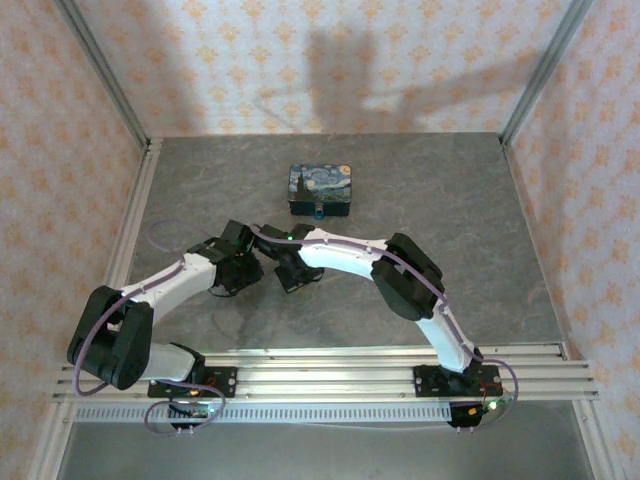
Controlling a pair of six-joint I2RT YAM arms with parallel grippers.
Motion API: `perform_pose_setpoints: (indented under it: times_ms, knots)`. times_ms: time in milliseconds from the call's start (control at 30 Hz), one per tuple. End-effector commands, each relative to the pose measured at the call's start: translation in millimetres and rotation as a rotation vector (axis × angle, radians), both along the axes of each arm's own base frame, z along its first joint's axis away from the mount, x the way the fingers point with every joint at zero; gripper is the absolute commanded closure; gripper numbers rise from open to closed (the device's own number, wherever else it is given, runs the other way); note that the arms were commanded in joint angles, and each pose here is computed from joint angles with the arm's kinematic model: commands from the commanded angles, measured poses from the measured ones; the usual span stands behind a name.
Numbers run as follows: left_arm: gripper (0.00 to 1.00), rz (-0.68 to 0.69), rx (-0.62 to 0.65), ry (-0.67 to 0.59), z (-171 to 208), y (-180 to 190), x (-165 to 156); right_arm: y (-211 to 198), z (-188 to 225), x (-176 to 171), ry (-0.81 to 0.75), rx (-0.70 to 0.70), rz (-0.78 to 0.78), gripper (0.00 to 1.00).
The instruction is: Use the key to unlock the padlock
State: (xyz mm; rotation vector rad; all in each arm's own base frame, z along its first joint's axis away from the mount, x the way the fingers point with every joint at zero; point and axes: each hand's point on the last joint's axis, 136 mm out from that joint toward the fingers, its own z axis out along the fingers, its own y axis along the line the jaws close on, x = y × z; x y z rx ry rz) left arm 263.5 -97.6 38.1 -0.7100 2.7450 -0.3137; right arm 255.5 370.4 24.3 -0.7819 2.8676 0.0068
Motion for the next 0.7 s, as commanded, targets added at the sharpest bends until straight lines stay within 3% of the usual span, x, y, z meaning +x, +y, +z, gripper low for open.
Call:
perform_pose_setpoints:
  times_ms: [0, 400, 667]
  knots:
    - [0.86, 0.006, 0.045, -0.002, -1, 12, -5, -21, -6, -1, -0.006, -0.103, 0.018, 1.0]
    - [0.86, 0.019, -0.023, -0.065, 7, 9, 0, -16, 24, 19, -0.108, 0.016, -0.015, 1.0]
    - [0.82, 0.03, -0.161, -0.129, 9, -3, 8, -15, 34, 21, -0.119, 0.103, -0.024, 1.0]
